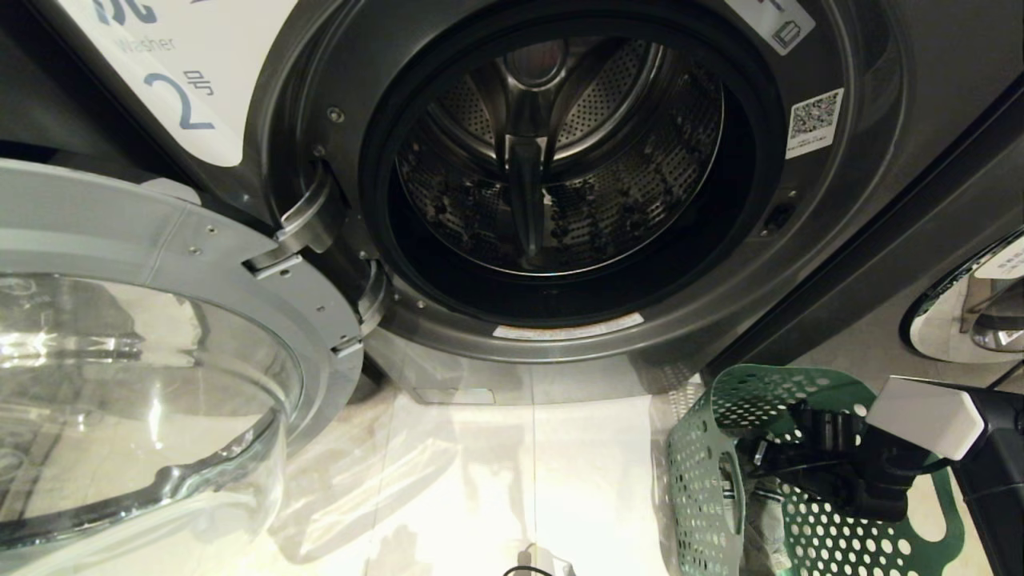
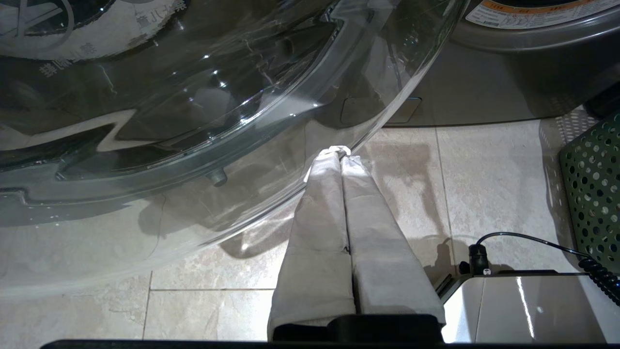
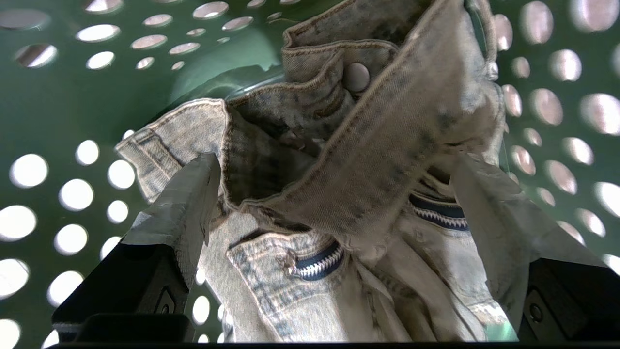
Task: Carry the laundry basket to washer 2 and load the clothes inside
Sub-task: Place the clothes into the washing machine
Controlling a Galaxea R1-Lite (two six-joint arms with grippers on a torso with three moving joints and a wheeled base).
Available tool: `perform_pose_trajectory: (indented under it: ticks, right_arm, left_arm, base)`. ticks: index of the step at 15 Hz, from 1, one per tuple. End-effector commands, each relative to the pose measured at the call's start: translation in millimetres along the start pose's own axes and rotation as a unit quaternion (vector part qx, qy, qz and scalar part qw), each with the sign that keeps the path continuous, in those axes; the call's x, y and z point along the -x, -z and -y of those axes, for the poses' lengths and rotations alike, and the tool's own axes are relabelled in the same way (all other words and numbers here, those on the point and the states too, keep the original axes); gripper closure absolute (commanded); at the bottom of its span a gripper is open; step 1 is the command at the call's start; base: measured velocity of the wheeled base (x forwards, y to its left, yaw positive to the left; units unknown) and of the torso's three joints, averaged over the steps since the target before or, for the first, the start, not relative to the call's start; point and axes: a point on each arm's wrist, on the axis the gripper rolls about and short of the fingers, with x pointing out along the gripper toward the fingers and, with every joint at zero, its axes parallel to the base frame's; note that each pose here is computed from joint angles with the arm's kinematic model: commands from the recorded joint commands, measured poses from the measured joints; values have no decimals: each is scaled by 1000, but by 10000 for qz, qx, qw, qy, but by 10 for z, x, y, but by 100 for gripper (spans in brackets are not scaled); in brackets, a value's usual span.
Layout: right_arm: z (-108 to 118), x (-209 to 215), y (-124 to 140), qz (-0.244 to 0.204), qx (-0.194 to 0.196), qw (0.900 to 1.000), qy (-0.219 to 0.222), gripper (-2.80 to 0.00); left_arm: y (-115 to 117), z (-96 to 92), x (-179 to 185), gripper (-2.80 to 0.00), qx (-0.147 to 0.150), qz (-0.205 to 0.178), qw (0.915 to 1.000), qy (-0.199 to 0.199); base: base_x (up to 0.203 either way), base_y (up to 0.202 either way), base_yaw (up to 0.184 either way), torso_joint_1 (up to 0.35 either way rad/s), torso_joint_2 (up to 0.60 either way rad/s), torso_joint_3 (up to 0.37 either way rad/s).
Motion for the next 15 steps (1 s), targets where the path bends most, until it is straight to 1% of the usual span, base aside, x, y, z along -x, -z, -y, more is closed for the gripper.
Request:
perform_pose_trajectory:
  ticks: [1, 3, 7, 9, 12, 13, 14, 15]
  right_arm:
    - [43, -122, 78, 35, -13, 10000, 86, -280]
    - [68, -191, 128, 99, -3, 9993, 352, -280]
    - [93, -221, 185, 29, 30, 9989, 470, -280]
    - [108, -220, 218, -157, 18, 9981, 603, -280]
    - [122, -230, 216, -218, -32, 9966, 790, -280]
    - [125, -228, 208, -166, -26, 9958, 899, -280]
    - [124, -224, 202, -148, -31, 9955, 932, 0]
    - [120, -217, 198, -153, -33, 9955, 932, 0]
  left_arm:
    - [1, 0, -1, 0, 0, -9, 10000, -1]
    - [-2, 0, -1, 0, 0, -3, 10000, -1]
    - [1, 0, -1, 0, 0, -9, 10000, -1]
    - [1, 0, -1, 0, 0, -9, 10000, -1]
    - [-4, 0, 0, 0, 0, -1, 10000, -1]
    - [1, 0, -1, 0, 0, -9, 10000, -1]
    - [-2, 0, -1, 0, 0, -5, 10000, -1]
    - [1, 0, -1, 0, 0, -9, 10000, -1]
  base:
    - [0, 0, 0, 0, 0, 0]
    - [0, 0, 0, 0, 0, 0]
    - [0, 0, 0, 0, 0, 0]
    - [0, 0, 0, 0, 0, 0]
    - [0, 0, 0, 0, 0, 0]
    - [0, 0, 0, 0, 0, 0]
    - [0, 0, 0, 0, 0, 0]
    - [0, 0, 0, 0, 0, 0]
